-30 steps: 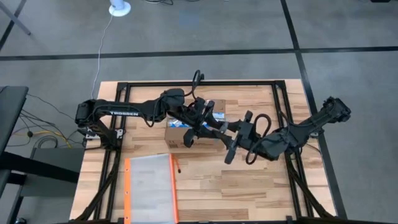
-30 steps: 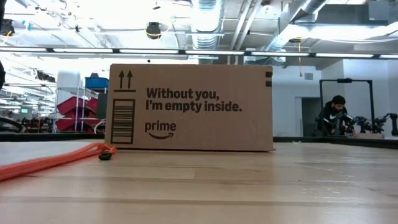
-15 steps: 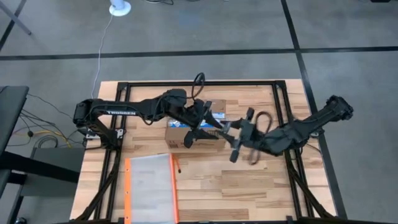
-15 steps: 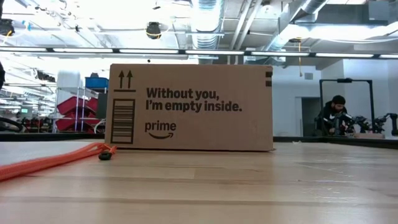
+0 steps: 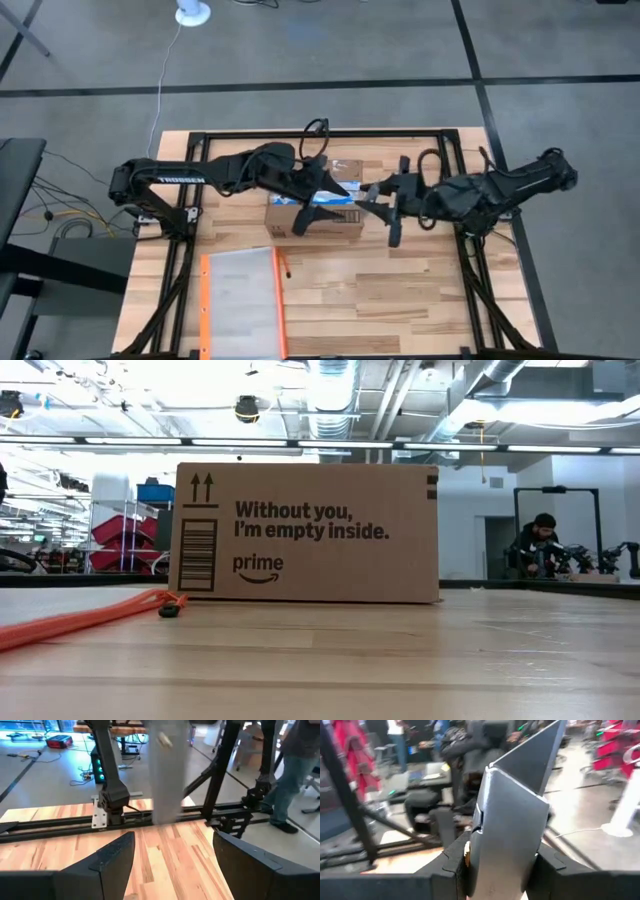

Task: Unpack boxes
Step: Open the cardboard box with the silver cutter

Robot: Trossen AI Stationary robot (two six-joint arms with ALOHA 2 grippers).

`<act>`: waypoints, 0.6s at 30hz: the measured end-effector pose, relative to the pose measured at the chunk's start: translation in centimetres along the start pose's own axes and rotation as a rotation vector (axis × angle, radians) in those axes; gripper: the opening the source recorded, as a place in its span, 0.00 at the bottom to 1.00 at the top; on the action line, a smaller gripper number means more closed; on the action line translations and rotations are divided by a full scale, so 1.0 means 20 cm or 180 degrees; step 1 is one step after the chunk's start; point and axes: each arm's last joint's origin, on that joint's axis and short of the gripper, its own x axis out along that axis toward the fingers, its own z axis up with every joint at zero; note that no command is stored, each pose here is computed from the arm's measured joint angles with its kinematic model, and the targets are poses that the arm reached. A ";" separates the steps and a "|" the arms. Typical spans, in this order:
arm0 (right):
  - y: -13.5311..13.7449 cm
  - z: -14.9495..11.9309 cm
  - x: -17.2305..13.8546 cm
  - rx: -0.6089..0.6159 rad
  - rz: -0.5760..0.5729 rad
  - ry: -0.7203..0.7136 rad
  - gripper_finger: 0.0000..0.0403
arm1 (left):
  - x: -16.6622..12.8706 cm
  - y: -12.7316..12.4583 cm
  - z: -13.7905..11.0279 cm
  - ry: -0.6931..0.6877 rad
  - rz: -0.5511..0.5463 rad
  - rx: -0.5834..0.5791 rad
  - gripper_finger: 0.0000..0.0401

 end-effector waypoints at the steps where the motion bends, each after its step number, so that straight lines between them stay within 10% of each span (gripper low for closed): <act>1: -0.01 0.00 0.01 0.0011 0.0054 -0.0008 0.30 | 0.01 0.00 0.00 -0.0001 0.0004 -0.0024 0.63; 18: -0.08 0.01 0.16 -0.0149 0.0810 -0.0150 0.30 | 0.04 0.00 0.03 -0.0329 -0.0069 -0.0141 0.63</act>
